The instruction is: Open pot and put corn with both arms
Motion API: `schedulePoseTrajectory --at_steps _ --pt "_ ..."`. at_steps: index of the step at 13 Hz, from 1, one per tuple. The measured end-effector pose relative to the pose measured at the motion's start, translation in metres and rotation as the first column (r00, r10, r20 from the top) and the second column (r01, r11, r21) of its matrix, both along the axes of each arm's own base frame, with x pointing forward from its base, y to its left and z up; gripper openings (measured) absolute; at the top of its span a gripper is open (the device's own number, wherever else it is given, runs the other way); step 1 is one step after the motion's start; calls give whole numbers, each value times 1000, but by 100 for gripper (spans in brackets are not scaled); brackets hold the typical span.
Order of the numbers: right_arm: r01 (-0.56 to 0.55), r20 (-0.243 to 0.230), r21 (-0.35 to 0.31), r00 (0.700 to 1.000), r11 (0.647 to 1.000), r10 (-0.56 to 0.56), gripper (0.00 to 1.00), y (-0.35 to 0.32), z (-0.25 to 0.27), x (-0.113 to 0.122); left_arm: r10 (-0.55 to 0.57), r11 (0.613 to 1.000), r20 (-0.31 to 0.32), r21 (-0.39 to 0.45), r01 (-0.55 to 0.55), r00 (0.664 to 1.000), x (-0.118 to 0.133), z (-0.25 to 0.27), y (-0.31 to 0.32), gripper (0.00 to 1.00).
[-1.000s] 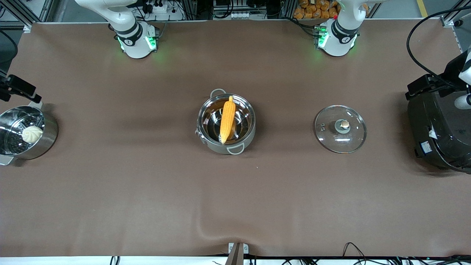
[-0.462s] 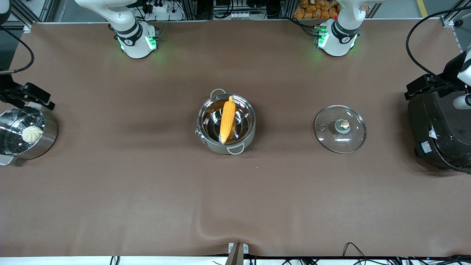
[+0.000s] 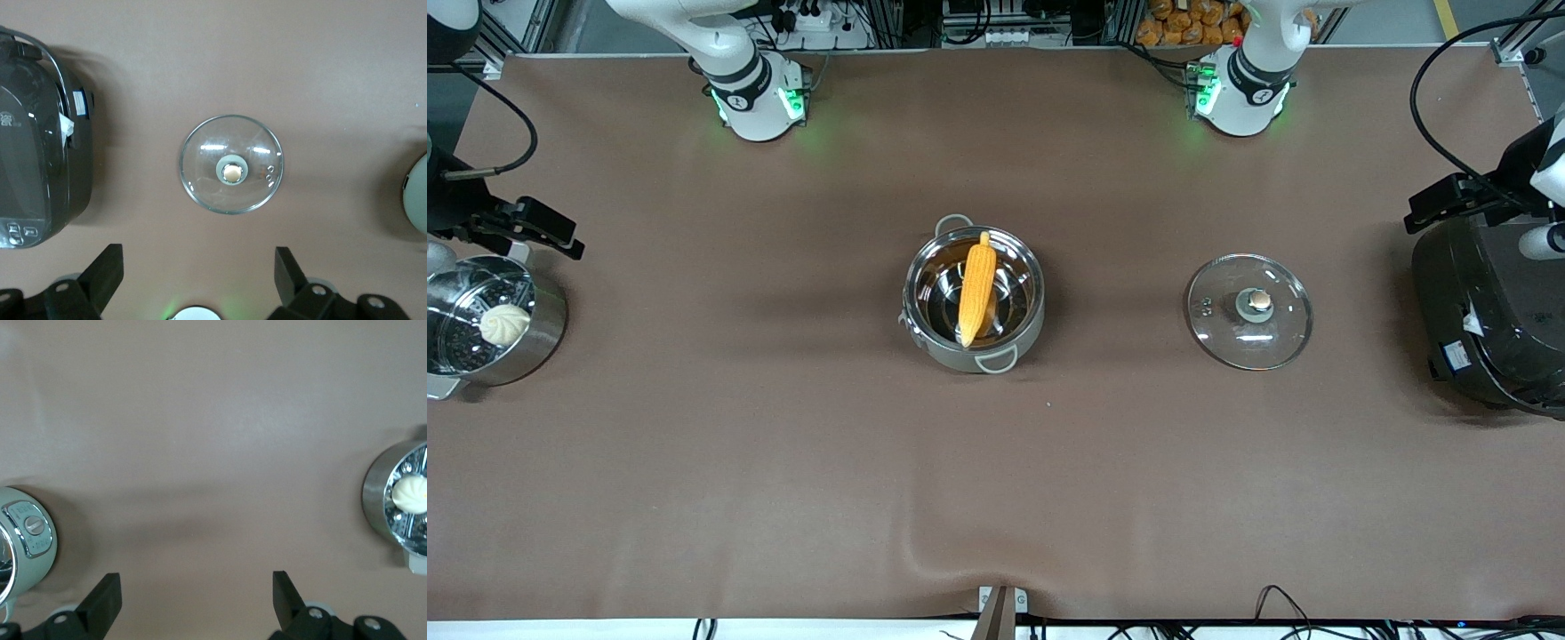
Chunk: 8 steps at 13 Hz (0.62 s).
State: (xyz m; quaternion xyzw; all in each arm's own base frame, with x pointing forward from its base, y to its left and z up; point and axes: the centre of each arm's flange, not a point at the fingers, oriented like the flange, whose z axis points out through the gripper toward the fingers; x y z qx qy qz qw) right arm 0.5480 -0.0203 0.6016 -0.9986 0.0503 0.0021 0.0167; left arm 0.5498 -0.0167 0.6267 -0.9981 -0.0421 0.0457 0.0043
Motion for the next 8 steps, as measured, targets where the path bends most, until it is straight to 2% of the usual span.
schedulePoseTrajectory --at_steps 4,8 --pt "11 -26 -44 1000 999 -12 100 -2 -2 -3 1 1000 2 6 -1 1000 -2 4 1 100" --pt "12 -30 -47 999 999 -13 100 1 -2 -3 -11 1000 1 8 11 1000 -12 11 -6 100"
